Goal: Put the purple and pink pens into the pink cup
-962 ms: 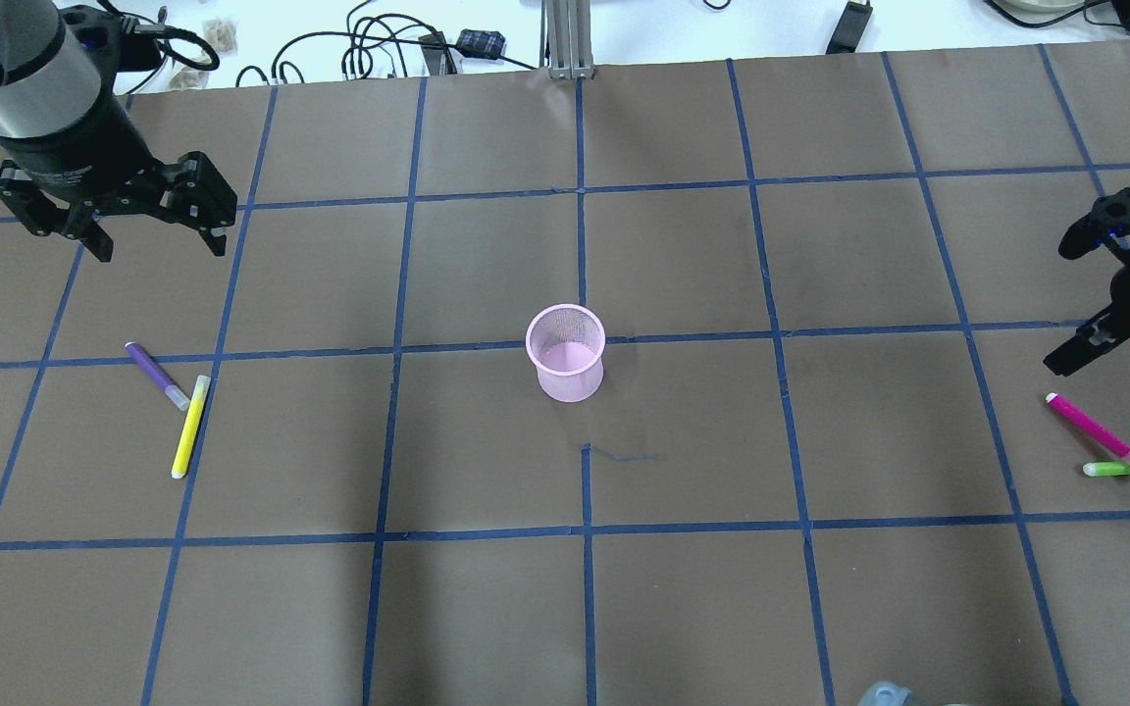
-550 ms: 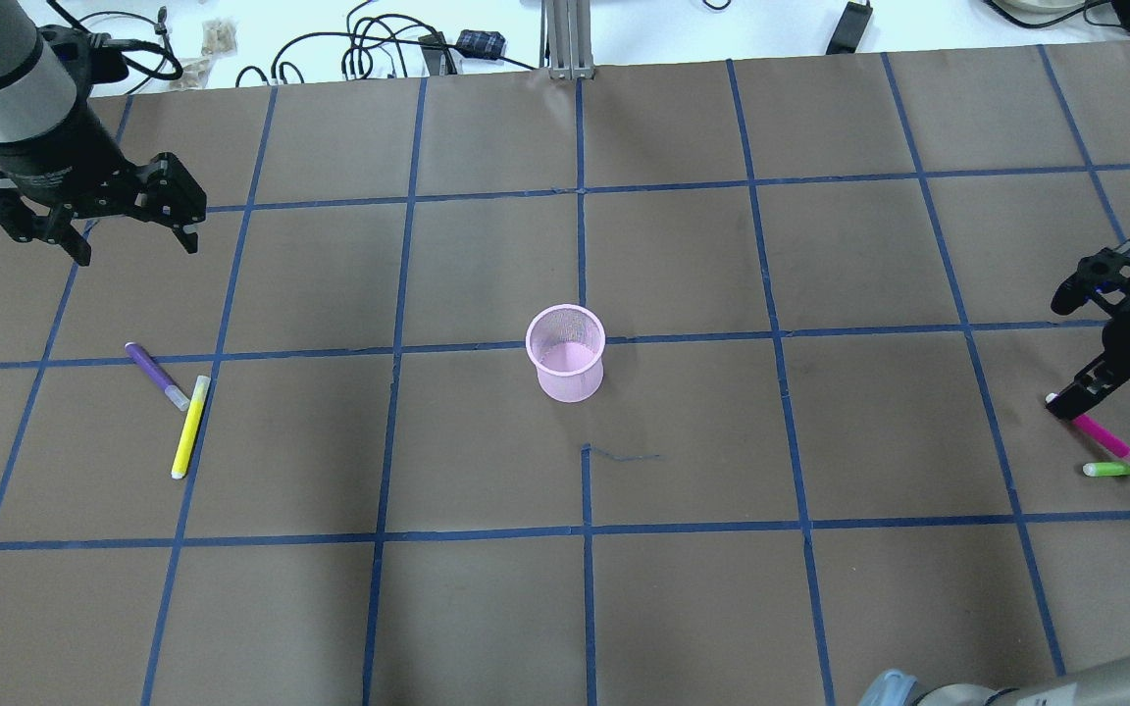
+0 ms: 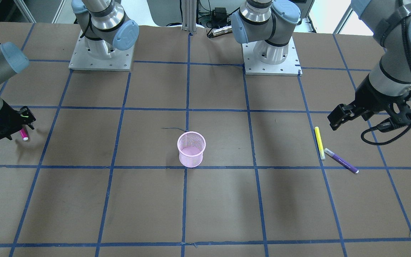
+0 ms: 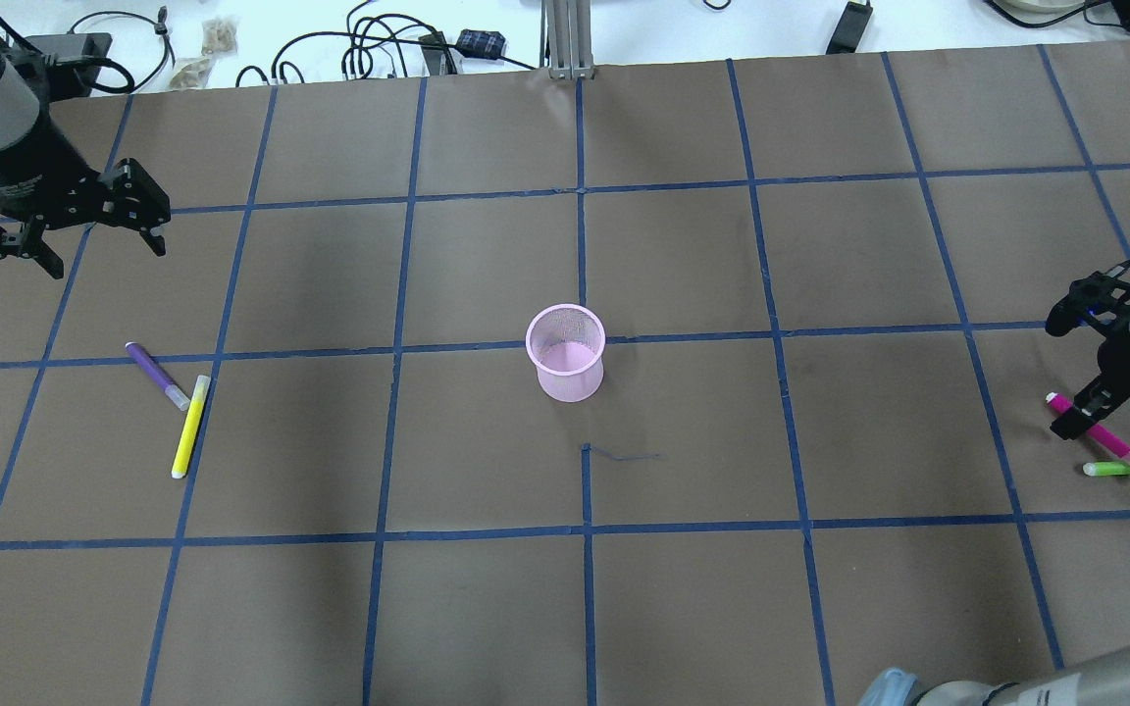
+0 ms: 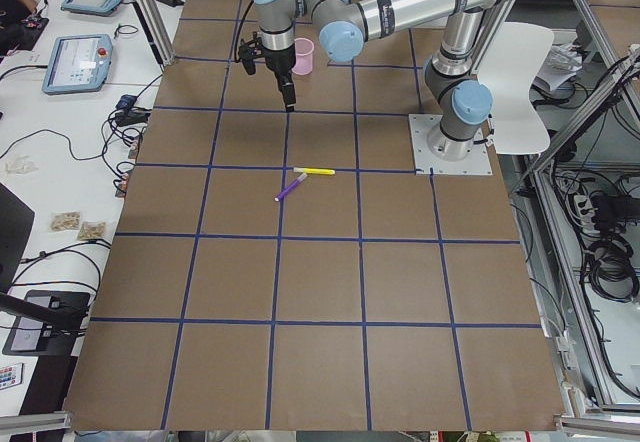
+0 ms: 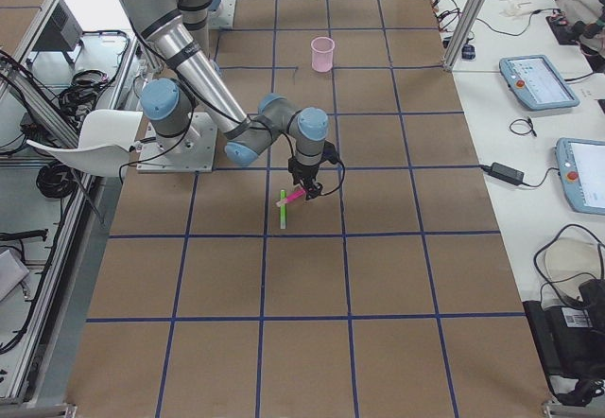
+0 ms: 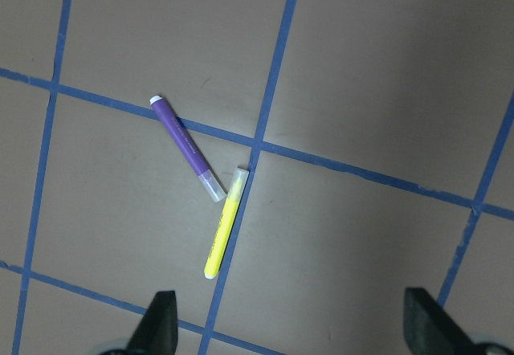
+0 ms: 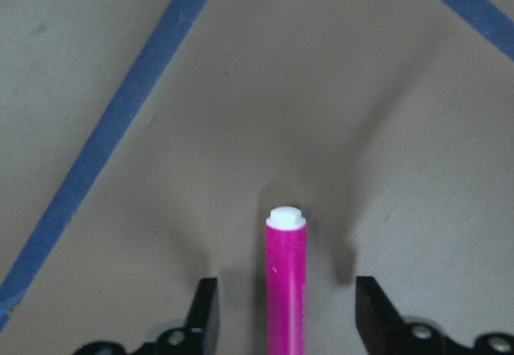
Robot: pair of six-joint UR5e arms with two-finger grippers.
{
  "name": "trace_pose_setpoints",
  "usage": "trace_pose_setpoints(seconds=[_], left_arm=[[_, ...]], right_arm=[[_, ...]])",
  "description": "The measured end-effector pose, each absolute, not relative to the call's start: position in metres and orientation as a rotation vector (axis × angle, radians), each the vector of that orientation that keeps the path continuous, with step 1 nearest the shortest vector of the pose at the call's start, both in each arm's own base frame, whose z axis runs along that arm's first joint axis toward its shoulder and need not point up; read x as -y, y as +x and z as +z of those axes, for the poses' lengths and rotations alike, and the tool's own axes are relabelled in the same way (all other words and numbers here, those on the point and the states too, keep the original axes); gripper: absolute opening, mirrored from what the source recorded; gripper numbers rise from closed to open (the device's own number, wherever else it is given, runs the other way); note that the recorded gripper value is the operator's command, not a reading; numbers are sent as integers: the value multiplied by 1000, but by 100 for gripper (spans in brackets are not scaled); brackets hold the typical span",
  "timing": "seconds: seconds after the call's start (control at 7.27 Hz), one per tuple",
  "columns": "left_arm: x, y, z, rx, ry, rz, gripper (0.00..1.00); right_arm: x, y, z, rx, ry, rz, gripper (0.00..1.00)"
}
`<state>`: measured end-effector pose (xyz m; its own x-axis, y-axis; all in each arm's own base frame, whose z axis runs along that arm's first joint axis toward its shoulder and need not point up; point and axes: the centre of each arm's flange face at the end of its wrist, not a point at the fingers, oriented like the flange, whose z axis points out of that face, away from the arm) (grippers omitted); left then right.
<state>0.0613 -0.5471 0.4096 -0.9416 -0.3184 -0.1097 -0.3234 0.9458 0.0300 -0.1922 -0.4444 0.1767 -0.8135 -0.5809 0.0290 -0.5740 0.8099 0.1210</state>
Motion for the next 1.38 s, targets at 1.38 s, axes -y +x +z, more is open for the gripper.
trace_pose_setpoints(seconds=[1.38], left_arm=[[581,190,244,-2938,-1012,108,98]], right_arm=[[535,64,355,2902,943,540,0]])
